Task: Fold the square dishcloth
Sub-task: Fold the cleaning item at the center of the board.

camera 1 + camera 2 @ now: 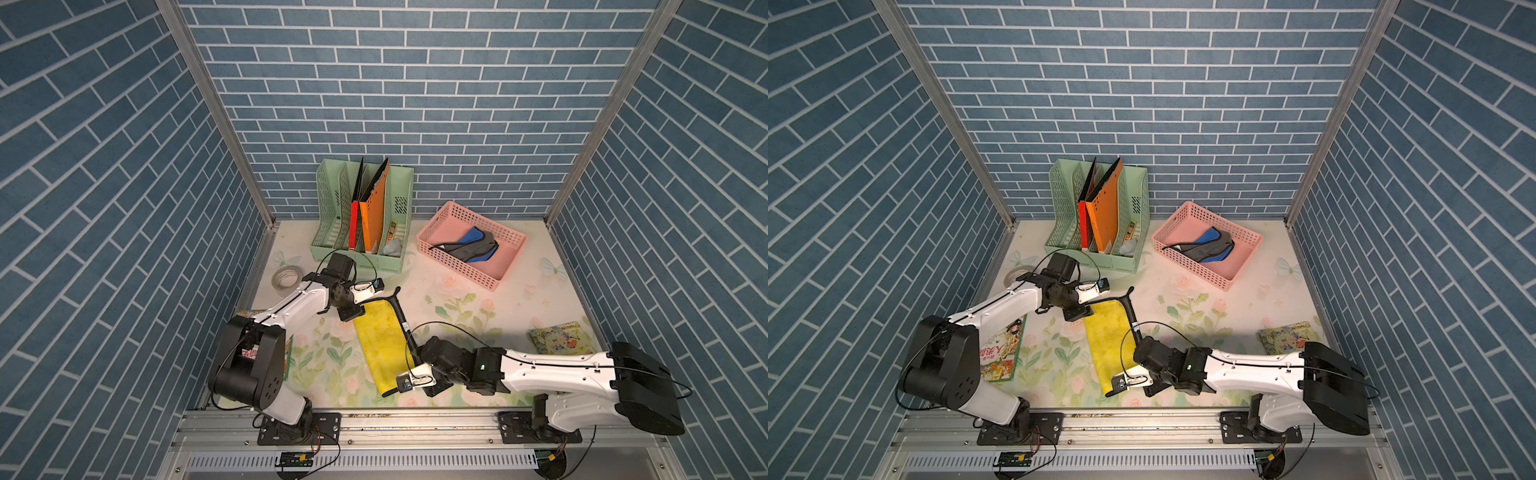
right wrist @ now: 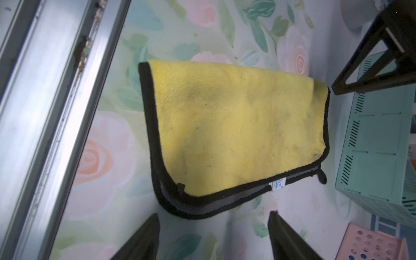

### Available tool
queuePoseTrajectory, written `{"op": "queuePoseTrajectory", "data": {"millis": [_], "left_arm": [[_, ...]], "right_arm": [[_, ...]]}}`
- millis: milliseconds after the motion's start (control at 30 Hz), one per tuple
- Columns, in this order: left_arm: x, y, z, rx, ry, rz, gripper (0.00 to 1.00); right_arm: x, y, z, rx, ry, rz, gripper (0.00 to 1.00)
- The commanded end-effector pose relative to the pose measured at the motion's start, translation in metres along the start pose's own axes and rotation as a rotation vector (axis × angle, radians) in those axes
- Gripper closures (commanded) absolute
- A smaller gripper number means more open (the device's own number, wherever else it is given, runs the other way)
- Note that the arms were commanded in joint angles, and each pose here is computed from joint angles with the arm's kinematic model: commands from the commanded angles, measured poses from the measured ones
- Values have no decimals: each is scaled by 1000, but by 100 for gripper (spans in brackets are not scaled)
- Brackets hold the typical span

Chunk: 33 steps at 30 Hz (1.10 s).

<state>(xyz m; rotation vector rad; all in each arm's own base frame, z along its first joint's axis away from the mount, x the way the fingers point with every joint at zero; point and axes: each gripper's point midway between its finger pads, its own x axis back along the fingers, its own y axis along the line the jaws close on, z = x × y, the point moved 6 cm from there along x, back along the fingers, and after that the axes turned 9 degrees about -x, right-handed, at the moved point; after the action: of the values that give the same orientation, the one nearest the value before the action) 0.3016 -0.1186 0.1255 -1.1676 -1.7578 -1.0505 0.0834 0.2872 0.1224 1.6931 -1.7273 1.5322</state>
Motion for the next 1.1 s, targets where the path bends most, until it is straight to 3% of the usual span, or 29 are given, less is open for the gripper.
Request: {"op": "queuePoseTrajectory", "data": {"millis": [0,433,833,1067], "left_arm": [[-3,6,-8,41,-16,13,46],[-24,-9,-21,10,7,51,48],[-49,-28,-24,-30,76,76,49],[-49,-34,-23,-55,85,118,50]], "right_arm": [[-1,7,4,231,61,38,26],[-33,30,4,353,36,98,36],[-44,26,7,323,12,187,67],[-33,4,-15,170,-78,219,87]]}}
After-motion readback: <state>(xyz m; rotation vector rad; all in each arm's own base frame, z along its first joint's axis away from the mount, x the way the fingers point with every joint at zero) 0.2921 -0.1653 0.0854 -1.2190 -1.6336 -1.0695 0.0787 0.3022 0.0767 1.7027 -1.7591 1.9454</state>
